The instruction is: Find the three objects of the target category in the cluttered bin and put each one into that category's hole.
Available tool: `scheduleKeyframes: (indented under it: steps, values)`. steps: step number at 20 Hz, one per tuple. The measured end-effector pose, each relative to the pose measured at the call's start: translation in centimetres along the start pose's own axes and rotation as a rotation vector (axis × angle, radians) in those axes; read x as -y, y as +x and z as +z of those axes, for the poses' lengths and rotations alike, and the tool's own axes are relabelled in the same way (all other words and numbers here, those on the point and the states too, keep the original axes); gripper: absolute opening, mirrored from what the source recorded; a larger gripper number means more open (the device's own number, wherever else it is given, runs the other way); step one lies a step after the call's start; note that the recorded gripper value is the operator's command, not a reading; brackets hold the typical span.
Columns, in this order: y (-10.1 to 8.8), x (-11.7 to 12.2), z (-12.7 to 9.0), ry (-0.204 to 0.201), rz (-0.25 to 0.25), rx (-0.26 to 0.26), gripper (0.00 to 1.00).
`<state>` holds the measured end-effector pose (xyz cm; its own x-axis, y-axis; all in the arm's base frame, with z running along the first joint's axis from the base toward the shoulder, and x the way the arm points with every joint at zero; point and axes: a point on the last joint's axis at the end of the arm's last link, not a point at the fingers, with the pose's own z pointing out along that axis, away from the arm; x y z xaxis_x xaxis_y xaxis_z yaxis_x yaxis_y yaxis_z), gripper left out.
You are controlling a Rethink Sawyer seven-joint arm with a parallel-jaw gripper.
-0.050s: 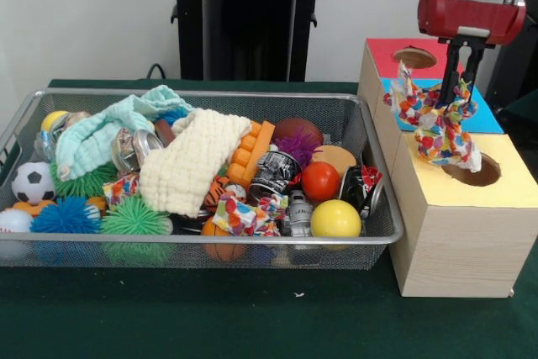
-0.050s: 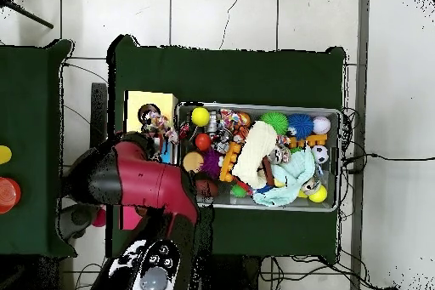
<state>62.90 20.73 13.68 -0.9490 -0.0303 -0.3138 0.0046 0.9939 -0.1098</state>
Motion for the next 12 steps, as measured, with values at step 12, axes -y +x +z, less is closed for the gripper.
scheduleKeyframes:
  steps: [12]
  values:
    - [0.5,-2.1,-0.4,-0.014,-0.018,0.001,0.00]
